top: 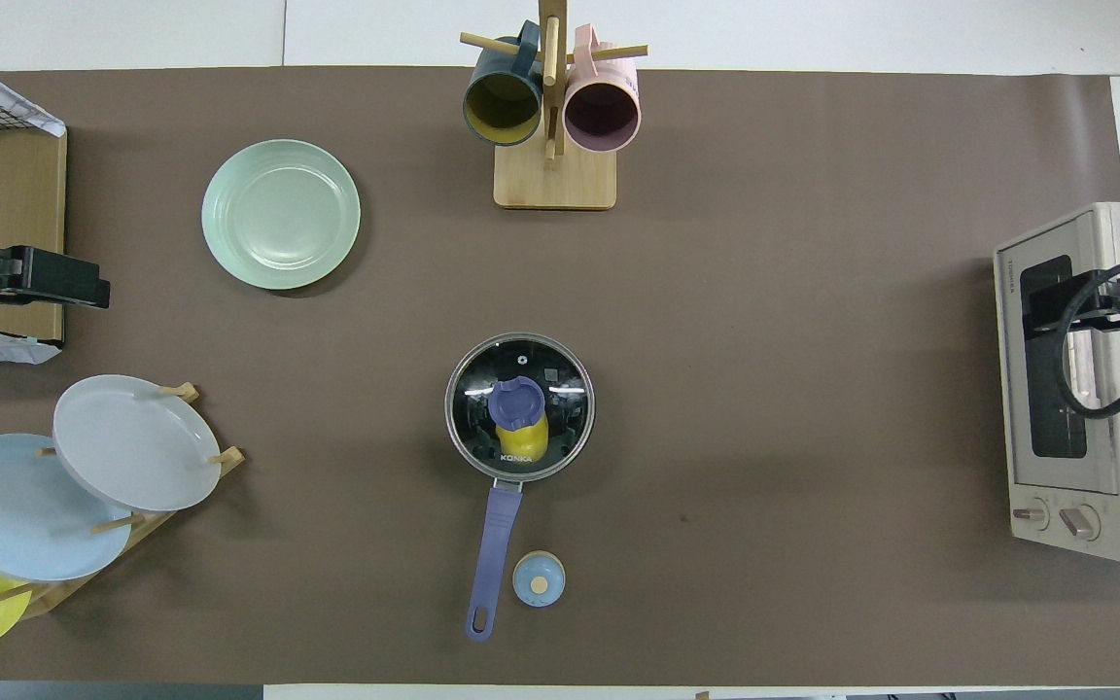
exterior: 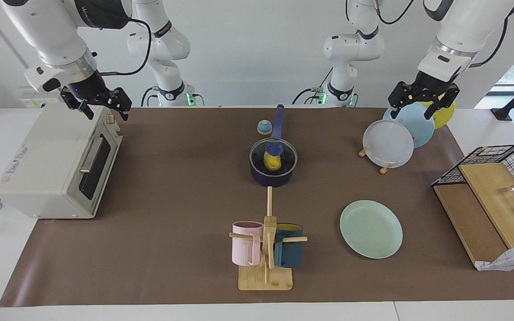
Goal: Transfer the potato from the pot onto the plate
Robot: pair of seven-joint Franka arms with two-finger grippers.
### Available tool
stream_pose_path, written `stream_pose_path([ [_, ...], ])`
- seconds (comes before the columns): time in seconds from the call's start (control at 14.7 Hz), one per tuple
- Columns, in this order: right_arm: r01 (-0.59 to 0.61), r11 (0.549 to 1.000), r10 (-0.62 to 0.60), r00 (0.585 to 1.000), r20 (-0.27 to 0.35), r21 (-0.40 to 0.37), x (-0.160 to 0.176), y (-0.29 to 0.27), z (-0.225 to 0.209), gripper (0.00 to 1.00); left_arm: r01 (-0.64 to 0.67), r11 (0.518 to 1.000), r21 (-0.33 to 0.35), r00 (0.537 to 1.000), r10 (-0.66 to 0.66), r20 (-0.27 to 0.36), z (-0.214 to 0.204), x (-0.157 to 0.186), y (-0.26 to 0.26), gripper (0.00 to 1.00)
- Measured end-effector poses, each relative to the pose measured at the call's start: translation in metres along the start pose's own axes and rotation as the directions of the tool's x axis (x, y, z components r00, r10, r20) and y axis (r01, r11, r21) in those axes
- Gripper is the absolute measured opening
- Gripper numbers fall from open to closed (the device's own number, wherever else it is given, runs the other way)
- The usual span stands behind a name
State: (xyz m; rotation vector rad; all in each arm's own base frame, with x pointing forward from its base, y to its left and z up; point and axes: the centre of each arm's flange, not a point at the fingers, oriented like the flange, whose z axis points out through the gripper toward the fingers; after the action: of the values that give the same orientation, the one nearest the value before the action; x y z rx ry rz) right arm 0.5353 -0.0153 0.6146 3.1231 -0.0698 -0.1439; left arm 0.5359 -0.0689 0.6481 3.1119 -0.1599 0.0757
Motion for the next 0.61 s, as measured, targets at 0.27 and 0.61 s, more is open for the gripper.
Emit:
stream_pose_path([
  [0.27,0.103,0.994,-0.103,0.994,-0.021,0.023,0.001,-0.045,0.0,1.0,-0.003,1.0,0.0,1.0,0.003,-0.003,0.001,0.0,0.002,1.0],
  [0.61,0.151,0.988,-0.15,0.988,-0.035,0.013,-0.006,-0.166,0.017,1.0,-0.007,1.0,0.0,1.0,0.007,-0.01,0.0,0.001,0.004,1.0],
])
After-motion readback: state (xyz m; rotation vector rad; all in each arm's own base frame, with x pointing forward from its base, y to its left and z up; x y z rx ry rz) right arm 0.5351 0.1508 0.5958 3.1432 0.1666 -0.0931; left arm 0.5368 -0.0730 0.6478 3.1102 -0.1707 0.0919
